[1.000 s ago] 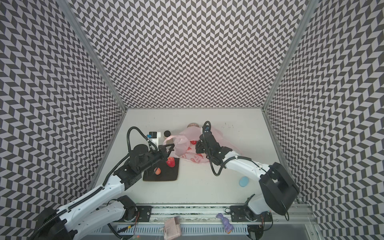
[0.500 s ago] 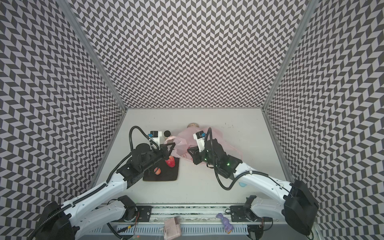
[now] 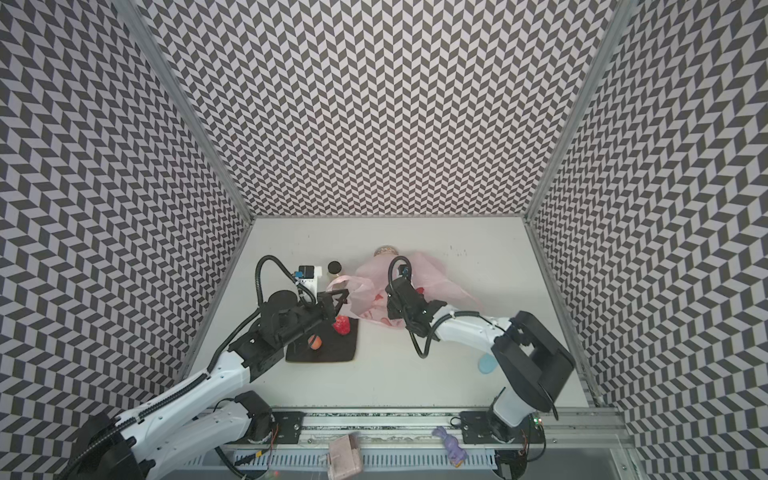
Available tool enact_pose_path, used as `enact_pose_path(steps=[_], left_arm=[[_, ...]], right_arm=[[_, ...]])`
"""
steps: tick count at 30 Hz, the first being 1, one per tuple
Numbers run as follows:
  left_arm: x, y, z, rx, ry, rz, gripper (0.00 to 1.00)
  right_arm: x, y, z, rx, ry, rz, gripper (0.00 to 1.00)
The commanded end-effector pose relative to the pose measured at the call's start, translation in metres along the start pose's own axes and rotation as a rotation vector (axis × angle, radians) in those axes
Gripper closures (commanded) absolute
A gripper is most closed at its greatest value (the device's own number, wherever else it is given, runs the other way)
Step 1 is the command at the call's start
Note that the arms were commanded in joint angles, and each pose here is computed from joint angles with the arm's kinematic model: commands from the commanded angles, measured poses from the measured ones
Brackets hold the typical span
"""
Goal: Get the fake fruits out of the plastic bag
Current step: 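Push the right gripper deeper into the bag toward the remaining fruits, then close the right gripper on a peach with a green stem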
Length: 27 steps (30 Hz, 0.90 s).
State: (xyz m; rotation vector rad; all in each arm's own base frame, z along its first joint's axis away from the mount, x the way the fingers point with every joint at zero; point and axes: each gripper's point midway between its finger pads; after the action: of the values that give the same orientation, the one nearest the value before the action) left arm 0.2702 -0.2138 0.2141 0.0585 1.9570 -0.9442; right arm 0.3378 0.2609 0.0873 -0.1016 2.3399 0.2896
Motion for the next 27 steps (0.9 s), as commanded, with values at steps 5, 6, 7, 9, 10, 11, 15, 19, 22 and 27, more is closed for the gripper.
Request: enact_pose_path(steps=[5,6,7,9,10,11,15,19,22,27], left_arm=[[0.009,0.001,-0.003,0.002,0.027,0.004,1.0],[0.009,0.001,-0.003,0.0,0.029,0.004,1.0],[0.01,0.002,-0.002,-0.002,0.03,0.004,1.0],[0.009,0.001,-0.003,0.001,0.029,0.006,1.0],[0.009,0.001,-0.003,0.0,0.03,0.006,1.0],[0.009,0.001,-0.003,0.0,0.031,0.005,1.0],[0.01,0.002,-0.003,-0.003,0.034,0.005,1.0],[0.009,0.001,-0.003,0.001,0.03,0.004,1.0],[0.008,0.0,-0.003,0.006,0.024,0.004,1.0],[0.004,-0.002,-0.003,0.007,0.017,0.012,1.0]], right_arm=[[-0.024,-0.009,0.032,0.095,-0.077,0.072,0.51],[-0.024,-0.01,0.037,0.106,-0.076,0.076,0.51],[-0.025,-0.012,0.041,0.118,-0.076,0.081,0.51],[-0.024,-0.015,0.049,0.145,-0.075,0.083,0.52],[-0.023,-0.018,0.053,0.161,-0.073,0.083,0.52],[-0.021,-0.021,0.057,0.176,-0.068,0.086,0.52],[-0.013,-0.028,0.07,0.2,-0.046,0.091,0.52],[-0.006,-0.031,0.079,0.212,-0.02,0.08,0.53],[0.001,-0.031,0.083,0.212,0.004,0.07,0.53],[0.007,-0.032,0.086,0.209,0.018,0.065,0.59]])
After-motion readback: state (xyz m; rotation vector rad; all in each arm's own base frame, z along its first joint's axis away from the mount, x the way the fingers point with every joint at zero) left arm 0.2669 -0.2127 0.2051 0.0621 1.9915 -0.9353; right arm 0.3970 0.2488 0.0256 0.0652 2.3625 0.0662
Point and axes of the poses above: each gripper's point midway between its finger pads, its own z axis out along the fingers, its own y axis along the line the jaws close on, x = y × z, and after that the axes turned 2 degrees about -z, right-handed
